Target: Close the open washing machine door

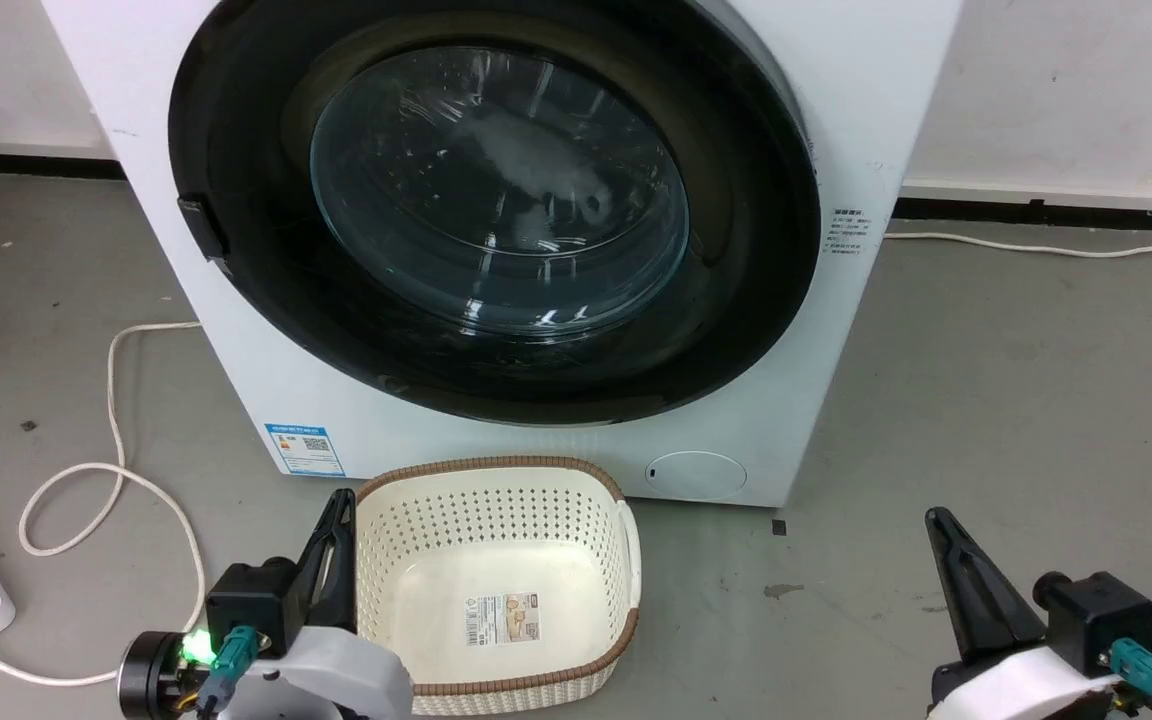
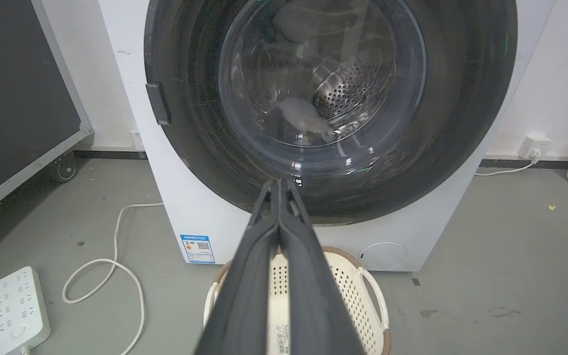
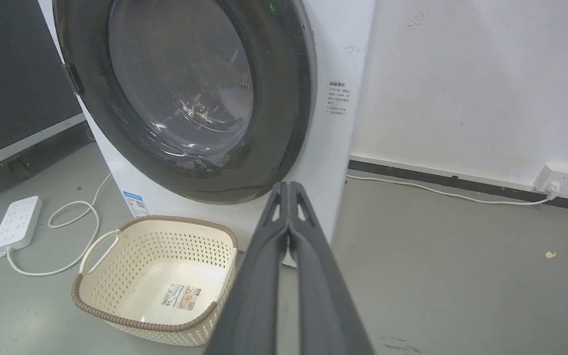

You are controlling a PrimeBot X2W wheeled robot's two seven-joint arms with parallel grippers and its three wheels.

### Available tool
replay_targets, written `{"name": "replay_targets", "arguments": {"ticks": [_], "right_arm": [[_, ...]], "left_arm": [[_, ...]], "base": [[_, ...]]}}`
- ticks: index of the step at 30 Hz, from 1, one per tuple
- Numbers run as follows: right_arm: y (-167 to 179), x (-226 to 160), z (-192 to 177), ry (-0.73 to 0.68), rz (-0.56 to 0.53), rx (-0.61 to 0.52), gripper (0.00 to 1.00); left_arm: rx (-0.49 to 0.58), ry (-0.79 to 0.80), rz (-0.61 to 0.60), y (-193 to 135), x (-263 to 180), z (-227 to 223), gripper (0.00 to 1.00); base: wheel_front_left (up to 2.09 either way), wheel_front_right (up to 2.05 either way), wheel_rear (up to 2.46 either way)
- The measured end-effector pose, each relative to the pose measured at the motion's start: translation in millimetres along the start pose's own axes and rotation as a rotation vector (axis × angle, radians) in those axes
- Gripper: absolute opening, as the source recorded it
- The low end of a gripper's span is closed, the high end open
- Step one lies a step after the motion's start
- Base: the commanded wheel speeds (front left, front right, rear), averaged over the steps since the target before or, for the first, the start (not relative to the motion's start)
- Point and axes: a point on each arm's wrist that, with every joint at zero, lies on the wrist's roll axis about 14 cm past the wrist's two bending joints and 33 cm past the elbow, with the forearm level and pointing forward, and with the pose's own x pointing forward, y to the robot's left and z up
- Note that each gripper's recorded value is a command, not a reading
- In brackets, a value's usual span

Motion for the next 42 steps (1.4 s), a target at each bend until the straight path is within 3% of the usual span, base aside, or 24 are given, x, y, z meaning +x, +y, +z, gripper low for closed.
{"name": "replay_targets", "arguments": {"ticks": [42], "right_arm": [[3.8, 3.2, -0.1, 0.055, 0.013, -0.039, 0.0]], "left_arm": [[0.052, 0.03, 0.031, 9.0, 1.3, 6.5, 0.0]], "base": [[0.0, 0.0, 0.0]]}}
